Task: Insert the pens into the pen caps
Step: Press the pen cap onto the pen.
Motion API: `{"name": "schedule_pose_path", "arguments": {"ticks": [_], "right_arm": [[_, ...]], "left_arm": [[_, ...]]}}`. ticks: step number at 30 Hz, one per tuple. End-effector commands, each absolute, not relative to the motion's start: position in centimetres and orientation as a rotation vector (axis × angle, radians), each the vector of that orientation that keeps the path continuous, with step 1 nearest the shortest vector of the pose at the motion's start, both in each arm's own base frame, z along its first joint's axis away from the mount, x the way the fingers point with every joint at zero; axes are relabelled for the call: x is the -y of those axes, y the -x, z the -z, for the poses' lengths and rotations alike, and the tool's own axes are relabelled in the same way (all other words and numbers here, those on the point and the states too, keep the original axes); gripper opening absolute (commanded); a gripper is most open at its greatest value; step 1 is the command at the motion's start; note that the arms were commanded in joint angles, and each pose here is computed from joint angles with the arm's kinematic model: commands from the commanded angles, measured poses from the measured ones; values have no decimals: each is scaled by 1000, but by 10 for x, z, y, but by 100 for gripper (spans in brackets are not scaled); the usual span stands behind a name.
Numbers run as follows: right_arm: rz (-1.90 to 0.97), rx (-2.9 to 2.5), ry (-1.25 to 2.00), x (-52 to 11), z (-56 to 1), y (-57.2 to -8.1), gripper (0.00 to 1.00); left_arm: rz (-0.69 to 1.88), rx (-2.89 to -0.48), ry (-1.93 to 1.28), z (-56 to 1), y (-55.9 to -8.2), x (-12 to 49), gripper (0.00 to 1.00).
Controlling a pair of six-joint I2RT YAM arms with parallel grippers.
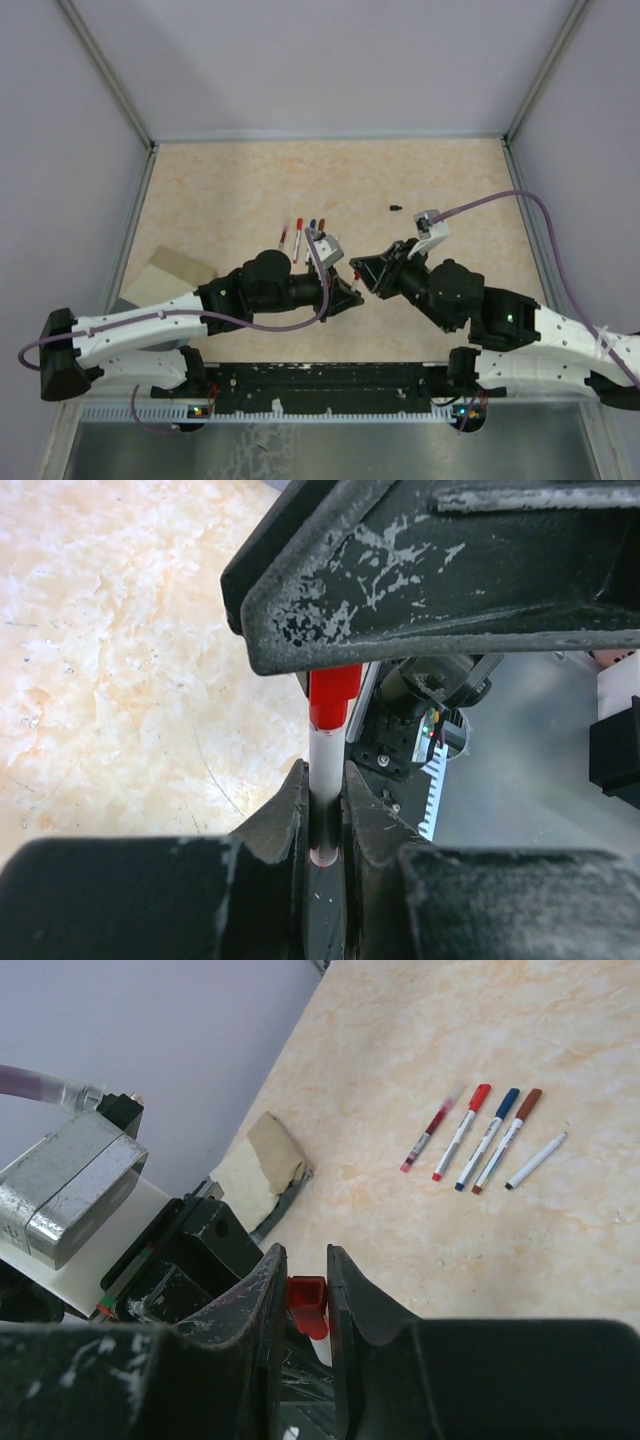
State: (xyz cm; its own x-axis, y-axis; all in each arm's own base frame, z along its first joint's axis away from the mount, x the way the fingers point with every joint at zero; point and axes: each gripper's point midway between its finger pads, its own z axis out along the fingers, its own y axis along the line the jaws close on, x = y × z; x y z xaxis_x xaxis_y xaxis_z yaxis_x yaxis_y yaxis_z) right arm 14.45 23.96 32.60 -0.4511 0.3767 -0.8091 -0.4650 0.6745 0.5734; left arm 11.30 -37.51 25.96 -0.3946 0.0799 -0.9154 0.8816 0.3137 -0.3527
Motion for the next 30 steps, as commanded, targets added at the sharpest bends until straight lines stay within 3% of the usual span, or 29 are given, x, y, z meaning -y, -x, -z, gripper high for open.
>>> {"name": "schedule_pose_path", "arguments": {"ticks": [1,22,30], "right_arm": [[-843,-1849,166,-225,-316,-141,21],[-826,-1870,158,-225,-303,-141,18],[-929,-1742,137,-218,-336,-140,30]], "left_arm": [[1215,-1567,-722,-319,-136,378,0],[1246,-1544,-725,-321,-130,374,0],[1244,-1545,-721,-320,-130,373,0]]}}
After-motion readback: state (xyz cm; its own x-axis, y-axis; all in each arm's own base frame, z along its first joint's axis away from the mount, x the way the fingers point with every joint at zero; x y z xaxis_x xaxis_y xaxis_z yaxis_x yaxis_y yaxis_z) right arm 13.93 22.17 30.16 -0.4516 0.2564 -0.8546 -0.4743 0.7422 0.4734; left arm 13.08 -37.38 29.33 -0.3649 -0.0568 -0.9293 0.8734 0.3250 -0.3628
